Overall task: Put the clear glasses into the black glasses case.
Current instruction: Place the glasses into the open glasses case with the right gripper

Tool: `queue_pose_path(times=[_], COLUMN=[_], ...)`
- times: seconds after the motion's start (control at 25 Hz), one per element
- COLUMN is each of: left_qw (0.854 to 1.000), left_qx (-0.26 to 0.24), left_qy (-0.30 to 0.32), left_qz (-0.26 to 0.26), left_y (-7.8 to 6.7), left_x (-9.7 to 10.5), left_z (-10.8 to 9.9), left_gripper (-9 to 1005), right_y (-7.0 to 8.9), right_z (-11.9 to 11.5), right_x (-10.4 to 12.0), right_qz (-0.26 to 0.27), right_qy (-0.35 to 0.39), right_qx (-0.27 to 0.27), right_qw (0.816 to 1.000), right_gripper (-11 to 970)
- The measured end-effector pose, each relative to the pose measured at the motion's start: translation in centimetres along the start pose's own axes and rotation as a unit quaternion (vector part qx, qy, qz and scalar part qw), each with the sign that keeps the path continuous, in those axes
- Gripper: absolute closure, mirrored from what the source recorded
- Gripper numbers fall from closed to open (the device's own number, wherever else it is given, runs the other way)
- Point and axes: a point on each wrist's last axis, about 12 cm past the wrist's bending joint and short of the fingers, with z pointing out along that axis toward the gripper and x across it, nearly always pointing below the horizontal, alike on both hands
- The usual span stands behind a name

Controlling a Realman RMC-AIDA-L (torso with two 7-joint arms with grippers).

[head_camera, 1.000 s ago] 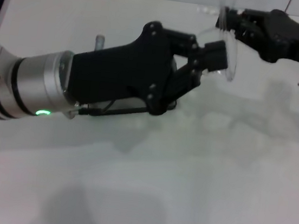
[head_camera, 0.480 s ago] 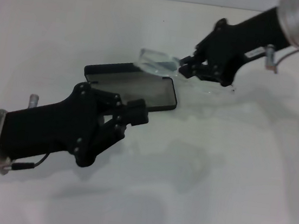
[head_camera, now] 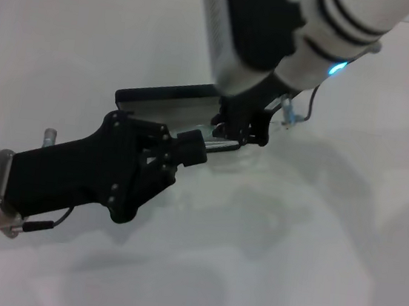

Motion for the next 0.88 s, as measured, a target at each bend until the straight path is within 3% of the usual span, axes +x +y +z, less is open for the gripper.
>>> queue_pose_path(times=[0.2,0.4,0.6,0.88], left_qw=[1.000,1.000,1.000,1.000], left_qx=[-0.003,0.000,0.000,-0.003], left_qy=[-0.003,-0.003,-0.003,-0.005], left_qz=[0.001,0.002,0.004,0.005], left_y=[0.1,0.4,0.6,0.9], left_x=[-0.3,-0.3,-0.5,-0.7], left_z=[-0.2,0.1,0.3,0.3], left_gripper=[948,948,948,947], right_y=[0.7,1.6,2.5,3.0], right_z=[2.3,4.3,5.6,6.2], right_x=[-0.5,0.6,1.7,1.5], right_qz=[-0.020,-0.021,-0.024,-0.041], right_qy=[0.024,0.018,0.004,-0.009], right_qx=[0.042,0.077,0.112,0.138], right_qw=[0.999,0.997,0.993,0.990], right_gripper=[891,892,892,891])
